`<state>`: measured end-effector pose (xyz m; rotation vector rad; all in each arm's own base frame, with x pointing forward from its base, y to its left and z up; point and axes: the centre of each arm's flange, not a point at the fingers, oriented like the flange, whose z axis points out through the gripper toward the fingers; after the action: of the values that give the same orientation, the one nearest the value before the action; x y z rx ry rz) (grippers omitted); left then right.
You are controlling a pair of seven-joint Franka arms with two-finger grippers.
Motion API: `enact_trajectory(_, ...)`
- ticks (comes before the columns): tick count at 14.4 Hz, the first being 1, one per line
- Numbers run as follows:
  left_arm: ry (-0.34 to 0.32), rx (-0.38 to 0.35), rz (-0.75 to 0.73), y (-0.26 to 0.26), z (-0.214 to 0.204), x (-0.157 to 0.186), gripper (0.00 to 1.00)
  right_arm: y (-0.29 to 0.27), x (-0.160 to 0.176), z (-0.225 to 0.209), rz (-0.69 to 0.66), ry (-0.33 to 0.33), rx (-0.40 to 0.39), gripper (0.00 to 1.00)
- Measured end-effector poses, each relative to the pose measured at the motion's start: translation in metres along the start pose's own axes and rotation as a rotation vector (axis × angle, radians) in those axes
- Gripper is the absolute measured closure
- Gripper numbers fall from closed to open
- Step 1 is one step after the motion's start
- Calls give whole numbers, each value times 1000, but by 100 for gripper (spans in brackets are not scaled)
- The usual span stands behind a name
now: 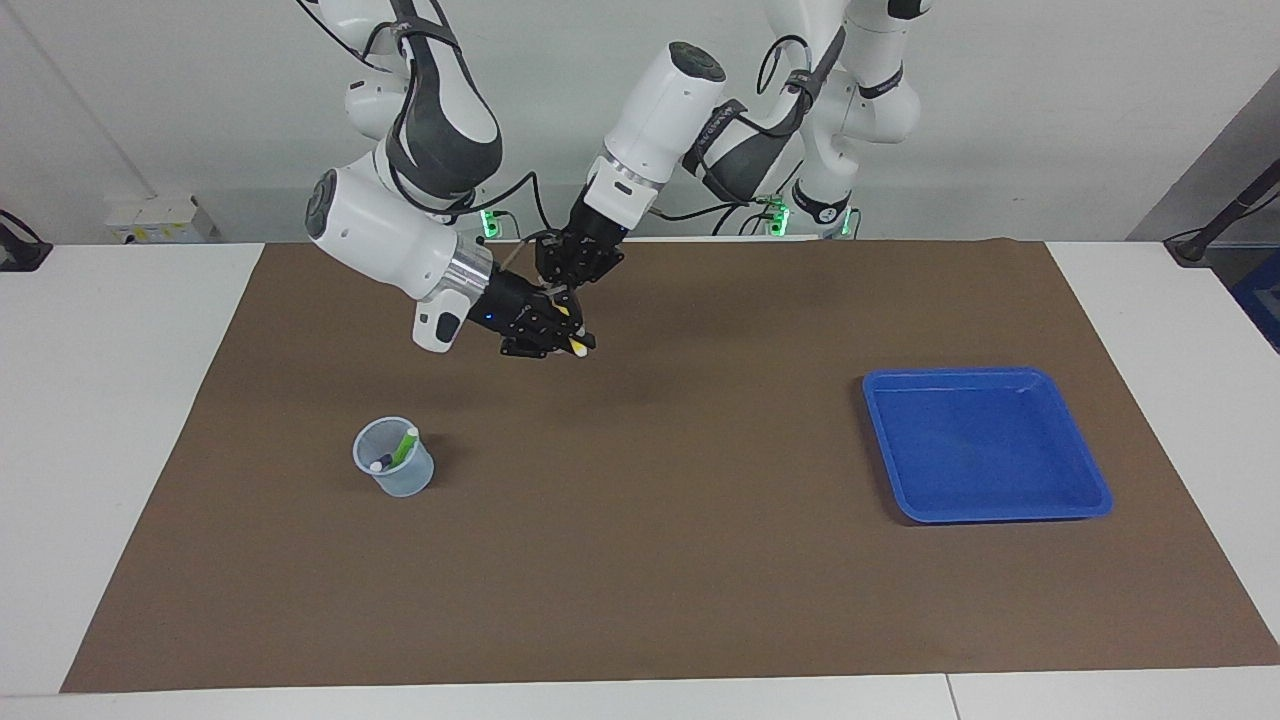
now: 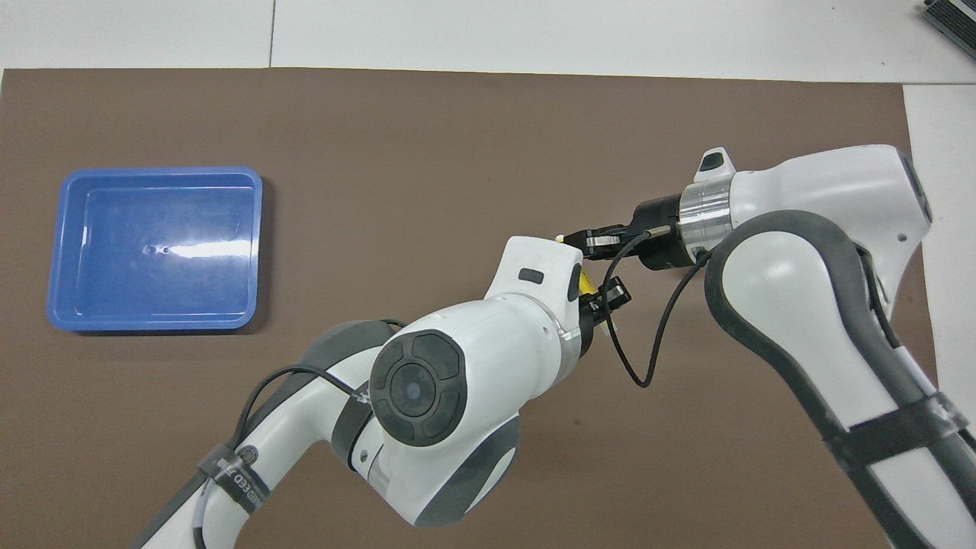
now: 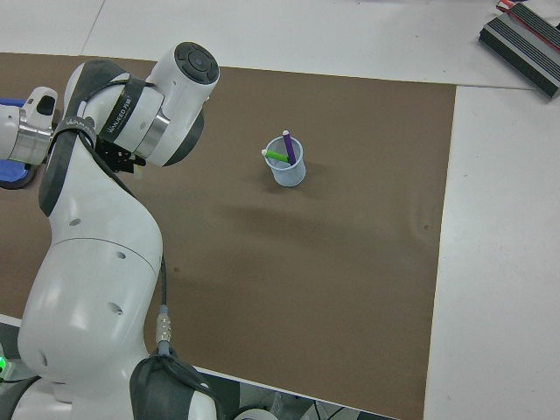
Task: Transfer and insert pens with both arms
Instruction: 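Pass the yellow pen from the left gripper to the right gripper, then carry the yellow pen to the cup while the left gripper returns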
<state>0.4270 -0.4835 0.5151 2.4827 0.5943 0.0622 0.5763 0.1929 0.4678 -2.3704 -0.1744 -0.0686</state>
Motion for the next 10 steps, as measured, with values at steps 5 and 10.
enact_trajectory(5,-41,112,15,-7,-15,-13,0,0,0,-1,-3,5,-1,81)
enact_trajectory(10,-58,274,64,-38,-72,30,0,36,11,-21,-181,138,-70,81)
